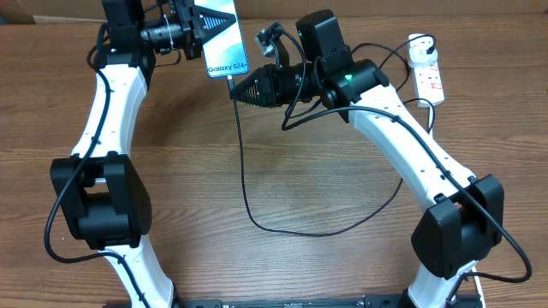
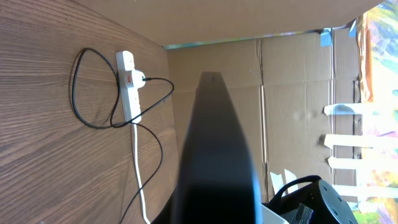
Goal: Plug charger to phone and switch on socket
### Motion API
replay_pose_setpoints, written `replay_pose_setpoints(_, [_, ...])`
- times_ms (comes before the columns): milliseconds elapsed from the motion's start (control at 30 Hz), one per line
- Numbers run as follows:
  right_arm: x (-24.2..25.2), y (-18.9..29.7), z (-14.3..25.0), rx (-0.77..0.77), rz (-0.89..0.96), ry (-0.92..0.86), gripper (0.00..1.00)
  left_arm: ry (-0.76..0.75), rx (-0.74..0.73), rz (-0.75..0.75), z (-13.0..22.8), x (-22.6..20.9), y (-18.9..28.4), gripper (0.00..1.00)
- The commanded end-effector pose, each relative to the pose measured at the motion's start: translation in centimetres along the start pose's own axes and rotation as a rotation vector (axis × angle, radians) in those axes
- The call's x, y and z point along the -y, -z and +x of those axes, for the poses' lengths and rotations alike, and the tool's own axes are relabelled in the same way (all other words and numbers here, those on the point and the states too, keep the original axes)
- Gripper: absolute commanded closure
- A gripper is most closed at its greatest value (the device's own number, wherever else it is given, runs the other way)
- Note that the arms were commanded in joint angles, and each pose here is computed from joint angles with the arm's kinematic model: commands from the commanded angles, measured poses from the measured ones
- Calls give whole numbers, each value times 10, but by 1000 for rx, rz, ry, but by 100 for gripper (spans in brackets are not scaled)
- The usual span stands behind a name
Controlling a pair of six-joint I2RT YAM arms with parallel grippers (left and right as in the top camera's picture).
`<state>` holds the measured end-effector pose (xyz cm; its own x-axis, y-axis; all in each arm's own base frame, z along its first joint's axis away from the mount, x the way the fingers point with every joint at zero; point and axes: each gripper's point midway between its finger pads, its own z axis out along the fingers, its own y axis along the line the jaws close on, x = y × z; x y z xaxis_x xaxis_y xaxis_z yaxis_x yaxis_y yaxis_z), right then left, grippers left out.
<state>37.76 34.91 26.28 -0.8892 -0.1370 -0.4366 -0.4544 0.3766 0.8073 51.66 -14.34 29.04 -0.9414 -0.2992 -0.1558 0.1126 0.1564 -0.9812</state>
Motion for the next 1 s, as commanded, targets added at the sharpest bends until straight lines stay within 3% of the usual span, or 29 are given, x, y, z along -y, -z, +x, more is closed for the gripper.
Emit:
replay_pose_setpoints(0, [-22,13,-8,31,-25,47,96,-22,-34,25,6,8,3,96])
replay_pose_setpoints(967, [-19,13,-21,84,4,20,96,-31,-61,42,11,10,3,96])
